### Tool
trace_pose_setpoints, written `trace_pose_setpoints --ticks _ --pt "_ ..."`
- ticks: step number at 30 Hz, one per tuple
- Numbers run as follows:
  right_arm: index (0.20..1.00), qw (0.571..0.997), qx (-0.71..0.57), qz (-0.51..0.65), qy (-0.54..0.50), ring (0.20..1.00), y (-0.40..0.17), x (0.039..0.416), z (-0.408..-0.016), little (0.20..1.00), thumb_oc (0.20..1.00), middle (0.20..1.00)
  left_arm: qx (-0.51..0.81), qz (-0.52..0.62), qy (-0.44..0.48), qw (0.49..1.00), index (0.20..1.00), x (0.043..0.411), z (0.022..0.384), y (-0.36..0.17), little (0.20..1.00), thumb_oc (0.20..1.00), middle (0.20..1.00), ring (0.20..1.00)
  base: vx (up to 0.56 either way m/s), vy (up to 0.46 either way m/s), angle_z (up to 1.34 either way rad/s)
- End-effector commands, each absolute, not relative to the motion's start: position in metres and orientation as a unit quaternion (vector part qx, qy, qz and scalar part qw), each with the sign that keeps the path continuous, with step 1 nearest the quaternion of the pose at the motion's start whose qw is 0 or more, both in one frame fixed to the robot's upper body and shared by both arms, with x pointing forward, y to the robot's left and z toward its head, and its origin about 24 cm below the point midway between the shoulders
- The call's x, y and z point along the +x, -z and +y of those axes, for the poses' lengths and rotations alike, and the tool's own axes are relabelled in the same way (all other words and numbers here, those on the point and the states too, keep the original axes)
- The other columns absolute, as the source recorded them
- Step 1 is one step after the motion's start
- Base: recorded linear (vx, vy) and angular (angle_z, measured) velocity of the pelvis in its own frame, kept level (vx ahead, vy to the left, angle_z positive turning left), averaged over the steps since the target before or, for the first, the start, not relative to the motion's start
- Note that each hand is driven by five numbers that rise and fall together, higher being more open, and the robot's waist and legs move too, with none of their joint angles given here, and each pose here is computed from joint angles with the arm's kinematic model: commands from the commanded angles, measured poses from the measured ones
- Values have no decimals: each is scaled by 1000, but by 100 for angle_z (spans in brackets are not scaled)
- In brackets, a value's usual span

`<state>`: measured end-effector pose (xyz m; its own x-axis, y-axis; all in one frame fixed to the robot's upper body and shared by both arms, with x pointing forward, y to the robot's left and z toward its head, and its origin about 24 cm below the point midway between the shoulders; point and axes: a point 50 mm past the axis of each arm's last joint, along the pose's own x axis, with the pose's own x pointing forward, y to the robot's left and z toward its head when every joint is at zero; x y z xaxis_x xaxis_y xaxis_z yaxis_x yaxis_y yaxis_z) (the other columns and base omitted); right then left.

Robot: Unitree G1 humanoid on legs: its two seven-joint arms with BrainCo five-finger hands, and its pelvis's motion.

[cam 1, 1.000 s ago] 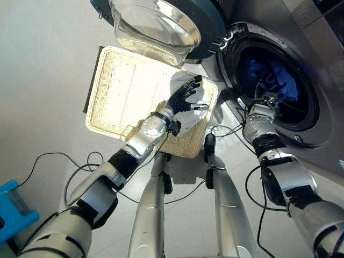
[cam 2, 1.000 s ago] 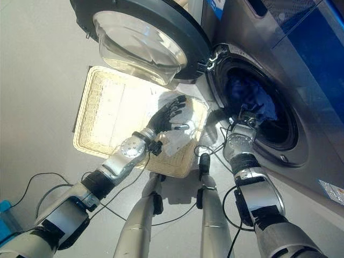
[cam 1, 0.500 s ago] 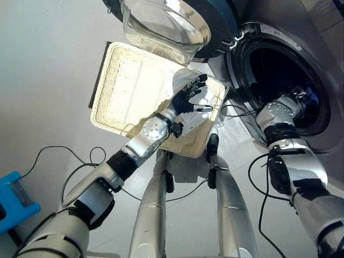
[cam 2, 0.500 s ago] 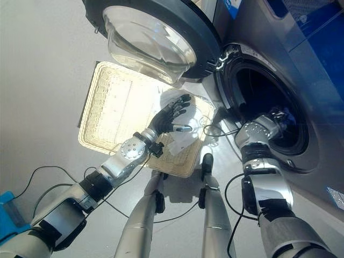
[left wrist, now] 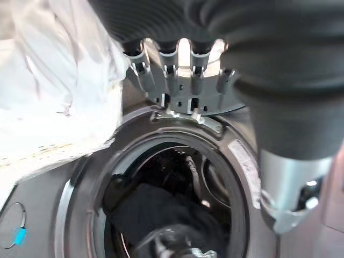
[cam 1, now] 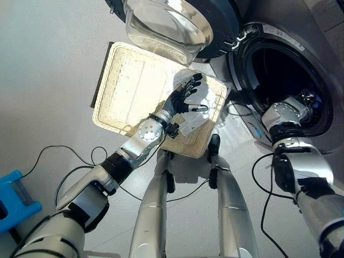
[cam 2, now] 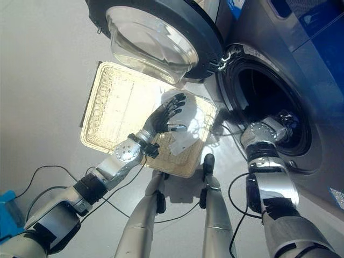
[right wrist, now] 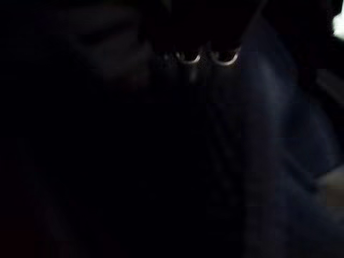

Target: Put the clothes into the washing machine.

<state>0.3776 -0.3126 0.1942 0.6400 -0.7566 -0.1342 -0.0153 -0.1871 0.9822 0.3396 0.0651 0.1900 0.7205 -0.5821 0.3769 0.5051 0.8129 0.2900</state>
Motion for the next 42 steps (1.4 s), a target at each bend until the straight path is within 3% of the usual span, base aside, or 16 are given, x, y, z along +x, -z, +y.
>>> trace_pose_setpoints --ticks 1,3,4,8,10,12,14,15,20,28,34,42 --pt "1000 602 669 -344 268 1000 -237 366 -339 1000 1000 1000 35 -284 318 904 1000 328 48 -213 1000 1000 1000 1000 0 0 -3" --pt "1000 602 669 -344 268 1000 -237 366 -339 1000 1000 1000 35 -284 318 904 1000 328 48 -213 1000 1000 1000 1000 -5 -18 -1" --pt "1000 659 643 -280 273 1000 -229 372 -336 1000 1000 1000 40 -284 310 906 1000 330 51 -214 1000 1000 1000 1000 -11 -35 -1" --pt "1000 663 642 -269 275 1000 -226 373 -336 1000 1000 1000 42 -282 311 907 1000 330 51 -213 1000 1000 1000 1000 -1 -21 0" --pt "1000 714 605 -221 274 1000 -218 377 -334 1000 1000 1000 51 -277 309 908 1000 333 55 -211 1000 1000 1000 1000 11 -79 2" --pt "1000 722 598 -217 273 1000 -219 378 -333 1000 1000 1000 52 -276 309 909 1000 333 54 -211 1000 1000 1000 1000 13 -16 2" --pt "1000 761 551 -196 281 1000 -221 380 -329 1000 1000 1000 55 -273 308 910 1000 334 53 -210 1000 1000 1000 1000 0 0 0" --pt "1000 809 479 -180 289 1000 -224 381 -330 1000 1000 1000 64 -275 301 911 1000 335 55 -211 1000 1000 1000 1000 0 0 0" --pt "1000 828 430 -207 293 1000 -227 377 -333 1000 1000 1000 89 -276 283 914 1000 337 61 -208 1000 1000 1000 1000 0 0 0" --pt "1000 815 394 -233 356 1000 -233 373 -325 1000 1000 1000 241 -271 103 926 1000 356 89 -201 1000 1000 1000 1000 0 0 0" --pt "1000 845 173 -174 475 1000 -240 376 -304 1000 1000 1000 351 -256 0 901 1000 370 103 -198 1000 1000 1000 1000 0 0 0" --pt "1000 863 191 -151 443 1000 -208 381 -276 1000 1000 1000 463 -246 -28 851 1000 378 101 -187 1000 1000 1000 1000 -1 9 -2"
